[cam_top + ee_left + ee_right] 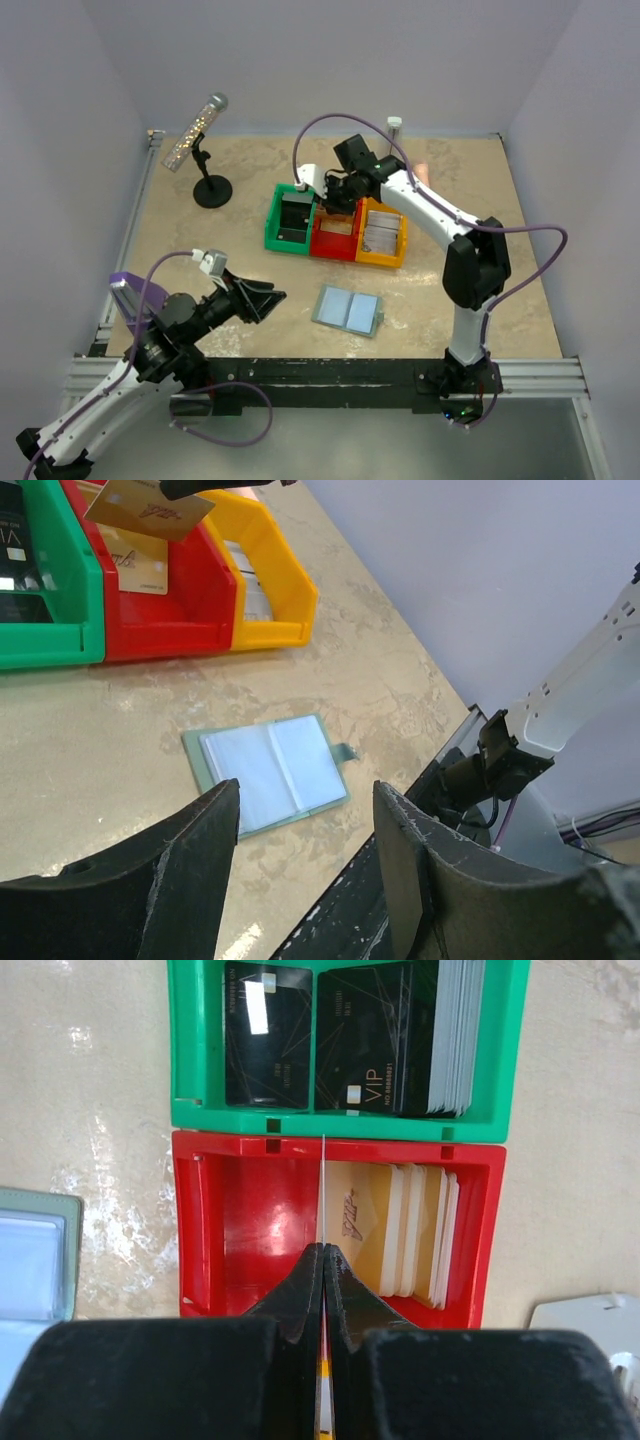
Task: Take the credit cards out of the card holder
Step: Place the credit card in the storage box.
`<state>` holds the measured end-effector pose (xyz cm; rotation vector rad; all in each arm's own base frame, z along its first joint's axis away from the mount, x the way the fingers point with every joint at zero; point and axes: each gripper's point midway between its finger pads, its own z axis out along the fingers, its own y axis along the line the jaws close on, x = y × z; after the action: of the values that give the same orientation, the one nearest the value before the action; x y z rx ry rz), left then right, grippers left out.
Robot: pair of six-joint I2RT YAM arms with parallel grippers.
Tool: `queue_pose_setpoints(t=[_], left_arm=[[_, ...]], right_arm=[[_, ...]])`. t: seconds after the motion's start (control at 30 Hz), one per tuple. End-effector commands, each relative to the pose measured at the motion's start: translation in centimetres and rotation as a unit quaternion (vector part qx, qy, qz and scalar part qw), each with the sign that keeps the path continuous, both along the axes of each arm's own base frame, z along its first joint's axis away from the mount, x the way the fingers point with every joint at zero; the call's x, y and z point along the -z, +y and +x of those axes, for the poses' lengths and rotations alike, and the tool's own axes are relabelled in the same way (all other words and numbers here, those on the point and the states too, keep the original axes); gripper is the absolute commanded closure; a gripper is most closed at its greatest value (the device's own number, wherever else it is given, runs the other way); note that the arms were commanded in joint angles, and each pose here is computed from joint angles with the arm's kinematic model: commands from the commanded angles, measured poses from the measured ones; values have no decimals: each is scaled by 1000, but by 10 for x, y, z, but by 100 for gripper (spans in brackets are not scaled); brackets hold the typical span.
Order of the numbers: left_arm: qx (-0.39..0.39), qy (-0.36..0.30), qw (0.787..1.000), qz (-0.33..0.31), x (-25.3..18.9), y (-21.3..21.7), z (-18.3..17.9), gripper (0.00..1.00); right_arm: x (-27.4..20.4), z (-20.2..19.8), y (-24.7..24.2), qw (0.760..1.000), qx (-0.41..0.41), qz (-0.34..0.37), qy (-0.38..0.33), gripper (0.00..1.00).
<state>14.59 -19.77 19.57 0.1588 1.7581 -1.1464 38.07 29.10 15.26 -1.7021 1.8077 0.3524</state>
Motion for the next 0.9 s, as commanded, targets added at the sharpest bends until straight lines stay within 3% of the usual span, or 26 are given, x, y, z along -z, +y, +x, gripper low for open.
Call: queue_pose_setpoints(t=[0.0, 0.87], left_arm=[[-3, -9, 1000, 9, 0, 2, 2, 40], [18, 16, 1000, 5, 18, -10, 1, 42]], right_arm=[[-14, -1, 3, 1000, -16, 20, 8, 100], [3, -11, -18, 999, 0, 9, 48, 100]])
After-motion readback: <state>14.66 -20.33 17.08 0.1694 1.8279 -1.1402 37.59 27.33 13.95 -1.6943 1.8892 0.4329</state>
